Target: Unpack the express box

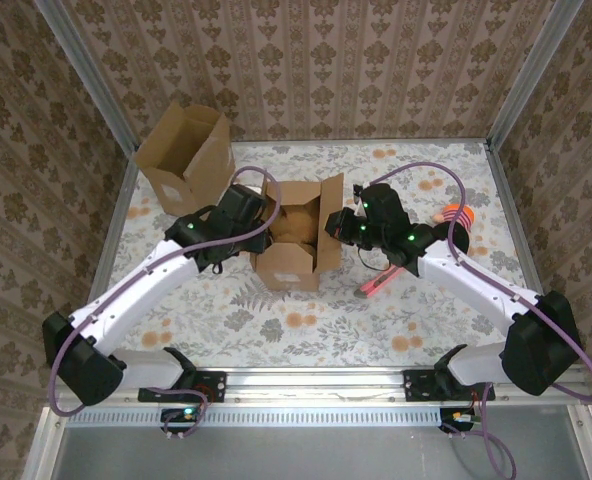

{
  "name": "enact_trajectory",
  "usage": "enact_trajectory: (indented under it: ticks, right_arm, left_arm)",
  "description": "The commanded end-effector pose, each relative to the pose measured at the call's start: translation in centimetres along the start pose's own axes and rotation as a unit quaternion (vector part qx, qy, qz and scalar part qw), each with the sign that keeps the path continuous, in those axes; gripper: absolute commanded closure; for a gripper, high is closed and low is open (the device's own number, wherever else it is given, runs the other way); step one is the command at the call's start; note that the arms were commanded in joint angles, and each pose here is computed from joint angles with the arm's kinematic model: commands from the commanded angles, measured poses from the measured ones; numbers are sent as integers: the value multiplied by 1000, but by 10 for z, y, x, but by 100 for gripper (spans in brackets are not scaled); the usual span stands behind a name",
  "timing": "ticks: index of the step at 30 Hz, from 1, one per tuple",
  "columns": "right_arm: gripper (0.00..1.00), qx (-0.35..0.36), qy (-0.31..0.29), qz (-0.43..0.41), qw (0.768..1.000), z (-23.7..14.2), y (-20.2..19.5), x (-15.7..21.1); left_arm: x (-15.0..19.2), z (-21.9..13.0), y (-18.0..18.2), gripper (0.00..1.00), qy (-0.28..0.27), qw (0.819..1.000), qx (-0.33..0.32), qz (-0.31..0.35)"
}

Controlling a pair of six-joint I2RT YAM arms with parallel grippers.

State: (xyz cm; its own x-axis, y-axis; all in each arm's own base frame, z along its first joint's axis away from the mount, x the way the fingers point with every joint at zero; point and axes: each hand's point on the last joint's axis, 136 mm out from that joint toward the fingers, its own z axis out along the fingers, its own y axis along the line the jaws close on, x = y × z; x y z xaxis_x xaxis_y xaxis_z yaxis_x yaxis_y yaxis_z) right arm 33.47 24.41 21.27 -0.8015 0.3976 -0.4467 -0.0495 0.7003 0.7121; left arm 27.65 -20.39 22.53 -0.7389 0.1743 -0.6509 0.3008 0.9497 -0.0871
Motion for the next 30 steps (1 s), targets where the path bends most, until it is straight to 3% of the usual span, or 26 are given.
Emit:
enact_trajectory:
  ticks: [1,6,10,17,21,23,30]
  right_arm:
    - [100,-9,-13,-28,999,-11,13,-15]
    - [100,-21,16,-50,998,-11,21,-12]
    - [100,-29,28,-57,998,-12,22,-10]
    - [100,-27,34,-53,998,-13,17,-9]
    - [100,-25,36,-52,998,-13,14,-8]
    - [100,-24,36,-52,998,-14,13,-9]
    - [100,-23,33,-51,998,-18,11,-10]
  left_arm:
    - [-13,-14,-18,47,-32,997,69,7]
    - [-38,-40,-30,25,-68,991,108,29]
    - [-64,-62,-44,0,-89,984,133,75]
    - [-91,-70,-80,1,-80,964,160,197]
    - [-88,-46,-96,22,-53,950,164,262]
    - [-84,-32,-97,28,-42,944,150,291]
    - [-64,28,-80,28,6,929,44,368]
